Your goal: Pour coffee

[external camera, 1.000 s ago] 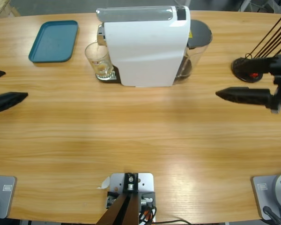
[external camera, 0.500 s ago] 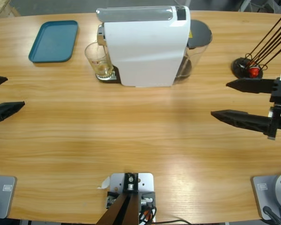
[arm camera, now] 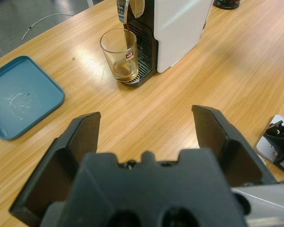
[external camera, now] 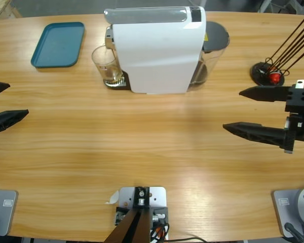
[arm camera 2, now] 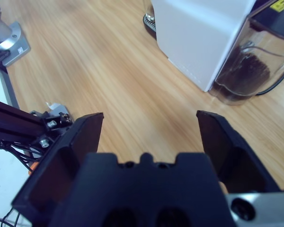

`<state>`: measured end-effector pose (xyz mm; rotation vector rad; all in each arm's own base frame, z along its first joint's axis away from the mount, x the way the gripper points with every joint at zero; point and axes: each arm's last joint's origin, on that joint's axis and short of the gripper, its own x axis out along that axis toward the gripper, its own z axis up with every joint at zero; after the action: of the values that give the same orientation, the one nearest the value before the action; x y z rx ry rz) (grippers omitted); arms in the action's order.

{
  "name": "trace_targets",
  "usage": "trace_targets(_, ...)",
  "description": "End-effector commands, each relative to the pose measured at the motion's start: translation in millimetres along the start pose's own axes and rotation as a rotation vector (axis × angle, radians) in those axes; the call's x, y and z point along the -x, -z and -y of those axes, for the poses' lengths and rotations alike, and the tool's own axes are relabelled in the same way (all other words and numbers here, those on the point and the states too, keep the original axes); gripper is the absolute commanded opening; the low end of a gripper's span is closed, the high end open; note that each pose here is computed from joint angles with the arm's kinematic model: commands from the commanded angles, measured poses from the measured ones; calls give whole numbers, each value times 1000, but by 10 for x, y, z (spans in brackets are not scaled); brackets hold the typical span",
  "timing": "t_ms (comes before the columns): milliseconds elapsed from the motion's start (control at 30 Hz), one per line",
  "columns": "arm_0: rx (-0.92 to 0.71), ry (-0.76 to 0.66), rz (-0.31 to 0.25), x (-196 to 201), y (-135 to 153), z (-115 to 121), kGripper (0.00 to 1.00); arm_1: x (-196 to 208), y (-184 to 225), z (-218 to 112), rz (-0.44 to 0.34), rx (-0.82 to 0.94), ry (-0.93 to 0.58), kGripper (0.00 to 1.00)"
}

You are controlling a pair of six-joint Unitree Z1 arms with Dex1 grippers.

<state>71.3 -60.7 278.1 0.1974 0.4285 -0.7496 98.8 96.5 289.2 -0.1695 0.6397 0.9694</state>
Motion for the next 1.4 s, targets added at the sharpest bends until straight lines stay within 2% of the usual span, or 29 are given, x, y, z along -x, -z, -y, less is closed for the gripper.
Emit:
trace_targets(33, 15, -2, -25, -16, 138, 4, 827, -78, 120, 3, -57, -28, -19, 867)
trace_targets(1400, 31, -9, -27, -13, 155, 2, 830, -94, 145, 9, -71, -32, -16, 867)
